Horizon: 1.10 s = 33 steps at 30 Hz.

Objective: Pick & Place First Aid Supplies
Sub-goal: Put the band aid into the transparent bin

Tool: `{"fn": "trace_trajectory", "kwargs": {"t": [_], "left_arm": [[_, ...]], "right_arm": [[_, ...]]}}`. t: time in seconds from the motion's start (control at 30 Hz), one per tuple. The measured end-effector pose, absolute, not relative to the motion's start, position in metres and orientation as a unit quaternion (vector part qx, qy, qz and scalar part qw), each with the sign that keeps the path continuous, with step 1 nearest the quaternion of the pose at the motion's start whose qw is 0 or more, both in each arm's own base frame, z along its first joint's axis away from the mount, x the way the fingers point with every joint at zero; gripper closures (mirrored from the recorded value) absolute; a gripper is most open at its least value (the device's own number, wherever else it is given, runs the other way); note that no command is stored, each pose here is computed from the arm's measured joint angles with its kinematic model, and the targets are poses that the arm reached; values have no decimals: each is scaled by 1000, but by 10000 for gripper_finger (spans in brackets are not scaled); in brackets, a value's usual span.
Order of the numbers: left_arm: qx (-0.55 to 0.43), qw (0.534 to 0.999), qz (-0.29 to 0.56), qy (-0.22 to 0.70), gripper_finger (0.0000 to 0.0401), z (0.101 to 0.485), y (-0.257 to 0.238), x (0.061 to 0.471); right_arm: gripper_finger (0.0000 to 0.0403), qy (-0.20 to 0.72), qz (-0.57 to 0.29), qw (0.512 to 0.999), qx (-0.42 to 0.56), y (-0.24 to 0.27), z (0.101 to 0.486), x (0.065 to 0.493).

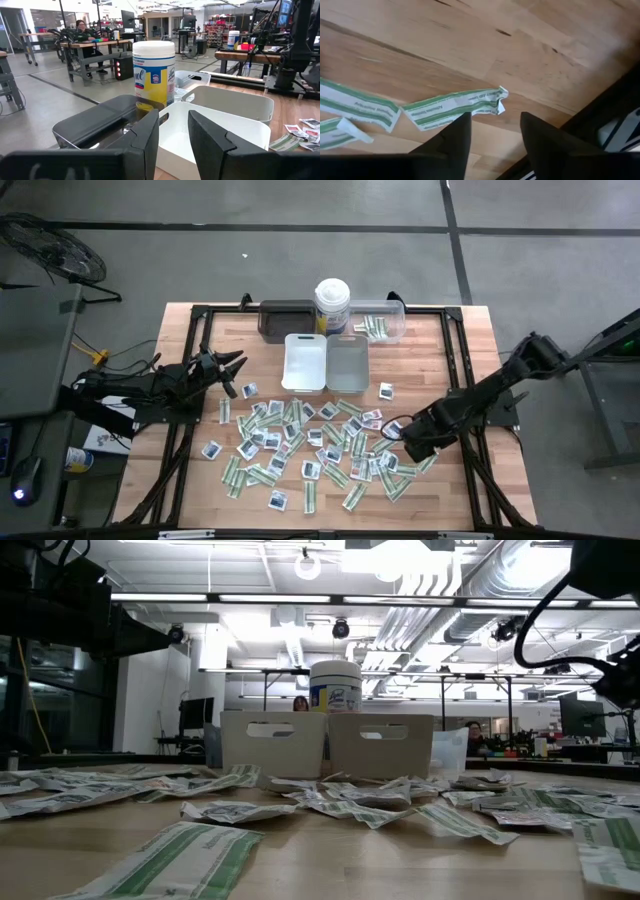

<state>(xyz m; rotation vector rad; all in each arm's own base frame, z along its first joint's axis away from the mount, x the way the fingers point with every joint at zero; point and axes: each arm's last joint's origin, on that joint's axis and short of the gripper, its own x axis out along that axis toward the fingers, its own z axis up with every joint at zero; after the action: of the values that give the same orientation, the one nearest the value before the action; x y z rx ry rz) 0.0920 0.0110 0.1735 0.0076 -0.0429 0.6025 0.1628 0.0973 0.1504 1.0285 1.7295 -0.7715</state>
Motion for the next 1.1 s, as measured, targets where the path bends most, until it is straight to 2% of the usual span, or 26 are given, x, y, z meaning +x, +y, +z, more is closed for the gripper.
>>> {"fn": "trace_trajectory", "kwargs": {"t": [0.17,0.33,0.7,0.9,1.1], "left_arm": [[4,955,296,-21,300,174,11,92],[4,955,297,-21,300,173,11,92],[4,955,296,-21,300,174,11,92],[4,955,297,-21,300,174,11,92],[4,955,297,-21,300,174,11,92]], "right_arm": [[187,707,-326,470,415,98,146,164],[178,714,-335,459,409,99,140,166],[206,706,-300,438,468,98,114,160],[221,698,-299,436,482,94,112,163],[262,692,-305,437,487,92,111,164]]}}
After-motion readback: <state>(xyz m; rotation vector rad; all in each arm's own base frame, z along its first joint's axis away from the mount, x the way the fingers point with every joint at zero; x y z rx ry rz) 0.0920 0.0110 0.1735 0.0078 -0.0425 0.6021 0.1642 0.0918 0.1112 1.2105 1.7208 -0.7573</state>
